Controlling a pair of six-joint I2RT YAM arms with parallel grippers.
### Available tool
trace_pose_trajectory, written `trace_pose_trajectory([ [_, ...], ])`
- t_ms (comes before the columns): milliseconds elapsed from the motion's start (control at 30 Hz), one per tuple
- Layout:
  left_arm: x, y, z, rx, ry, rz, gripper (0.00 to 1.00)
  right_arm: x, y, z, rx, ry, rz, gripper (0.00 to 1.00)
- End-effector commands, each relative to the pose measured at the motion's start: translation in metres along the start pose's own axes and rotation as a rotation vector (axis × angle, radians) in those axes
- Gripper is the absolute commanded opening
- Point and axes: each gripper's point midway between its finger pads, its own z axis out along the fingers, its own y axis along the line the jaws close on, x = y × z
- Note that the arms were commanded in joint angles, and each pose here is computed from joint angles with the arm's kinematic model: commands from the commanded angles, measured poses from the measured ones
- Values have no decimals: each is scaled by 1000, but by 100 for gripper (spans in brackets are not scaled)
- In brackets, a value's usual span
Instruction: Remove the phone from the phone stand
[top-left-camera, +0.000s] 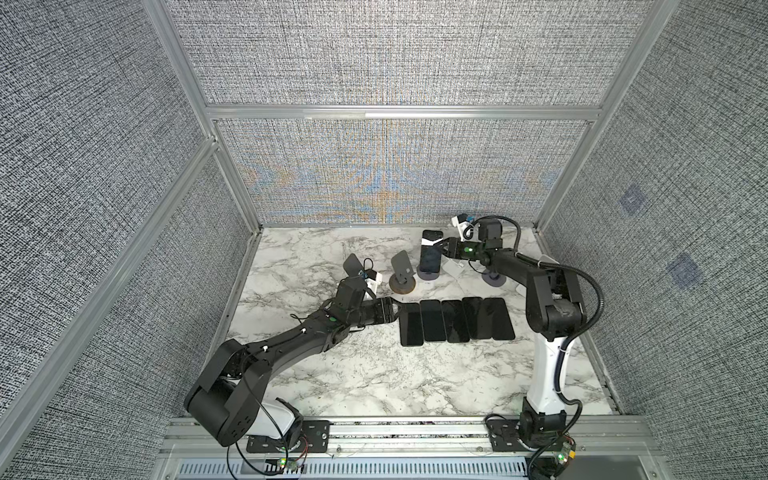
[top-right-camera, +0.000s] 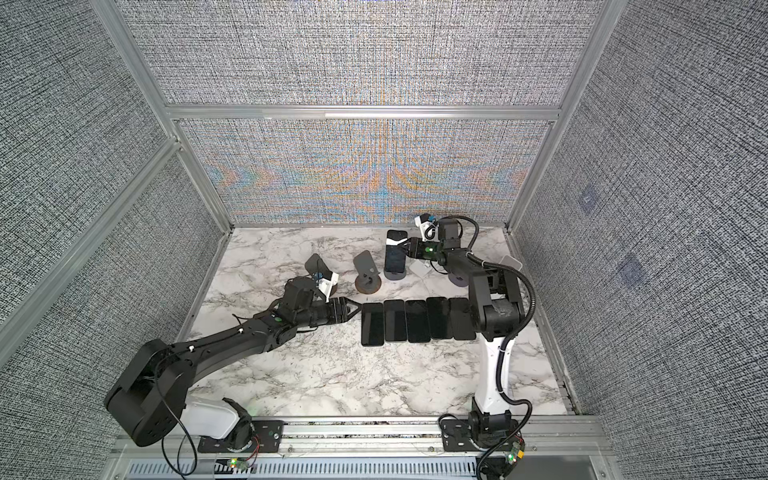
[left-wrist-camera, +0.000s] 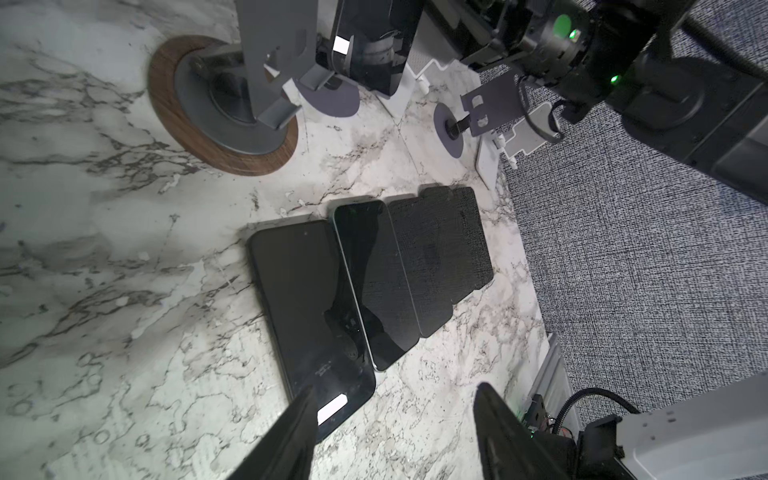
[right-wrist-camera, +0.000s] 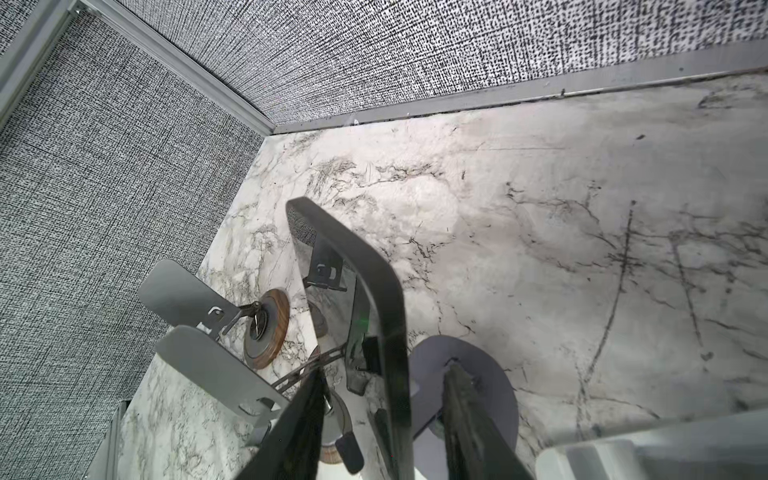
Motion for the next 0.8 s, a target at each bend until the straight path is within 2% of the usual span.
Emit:
trace_pose_trajectory([
  [0, -7, -8, -4, 20, -21, 29, 60, -4, 11, 2, -40, -10, -20, 37],
  [467, -14, -9, -19, -32, -59, 64, 60, -9, 22, -11, -23, -24, -38, 6],
  [767, -12, -7, -19, -43, -47, 70, 60, -10, 22, -21, 17, -37, -56, 7],
])
